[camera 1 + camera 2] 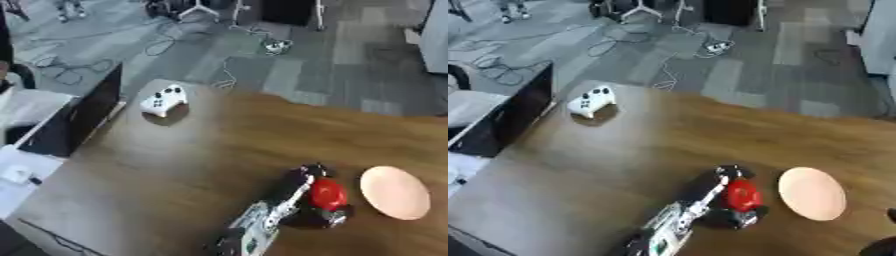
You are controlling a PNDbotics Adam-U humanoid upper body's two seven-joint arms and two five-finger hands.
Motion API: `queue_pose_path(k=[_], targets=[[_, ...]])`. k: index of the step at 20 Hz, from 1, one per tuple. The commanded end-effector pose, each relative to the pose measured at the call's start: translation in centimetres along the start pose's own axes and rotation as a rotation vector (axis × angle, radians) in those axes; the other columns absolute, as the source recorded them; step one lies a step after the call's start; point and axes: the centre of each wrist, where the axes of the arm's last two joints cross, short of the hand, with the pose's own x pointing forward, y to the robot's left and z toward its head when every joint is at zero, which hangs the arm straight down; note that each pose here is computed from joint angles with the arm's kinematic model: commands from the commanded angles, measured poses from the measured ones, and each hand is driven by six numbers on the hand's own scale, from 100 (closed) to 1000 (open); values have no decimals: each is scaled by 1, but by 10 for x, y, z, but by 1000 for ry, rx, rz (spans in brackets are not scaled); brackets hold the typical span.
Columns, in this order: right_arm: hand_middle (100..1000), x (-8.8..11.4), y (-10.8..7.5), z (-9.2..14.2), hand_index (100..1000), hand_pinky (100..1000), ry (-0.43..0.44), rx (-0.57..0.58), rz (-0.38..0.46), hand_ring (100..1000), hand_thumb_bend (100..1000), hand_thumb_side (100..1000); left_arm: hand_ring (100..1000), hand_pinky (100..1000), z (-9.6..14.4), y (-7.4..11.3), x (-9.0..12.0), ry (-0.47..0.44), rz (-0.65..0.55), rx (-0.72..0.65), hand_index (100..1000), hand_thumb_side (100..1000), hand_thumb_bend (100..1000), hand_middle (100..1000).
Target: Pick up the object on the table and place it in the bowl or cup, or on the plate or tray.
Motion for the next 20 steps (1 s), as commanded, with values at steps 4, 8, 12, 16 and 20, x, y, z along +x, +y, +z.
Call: queue_pose_path(k=[4, 8, 12, 16, 20], targets=[[589, 6, -5, -3, 1000, 510, -16, -1, 18, 586, 100, 599, 408, 181, 3, -12, 2, 21, -17, -46, 682, 619, 327, 543], [590, 6, -5, -3, 1000, 511, -17, -1, 19, 586, 100, 597, 382, 165, 2, -11, 3, 21, -21, -40, 652, 600, 313, 518], [590, 6, -5, -3, 1000, 511, -17, 0, 19, 587, 100, 596, 379, 159, 1, -10, 4, 19, -24, -35, 648, 577, 292, 512], [590, 5, -5, -2, 1000, 511, -16, 0, 18, 587, 100, 594, 379, 157, -3, -3, 8, 3, -25, -9, 646, 556, 297, 510], [591, 4, -4, -1, 1000, 511, -11, 1, 16, 587, 100, 595, 376, 155, -17, 19, 16, -39, -21, 41, 642, 519, 314, 507]])
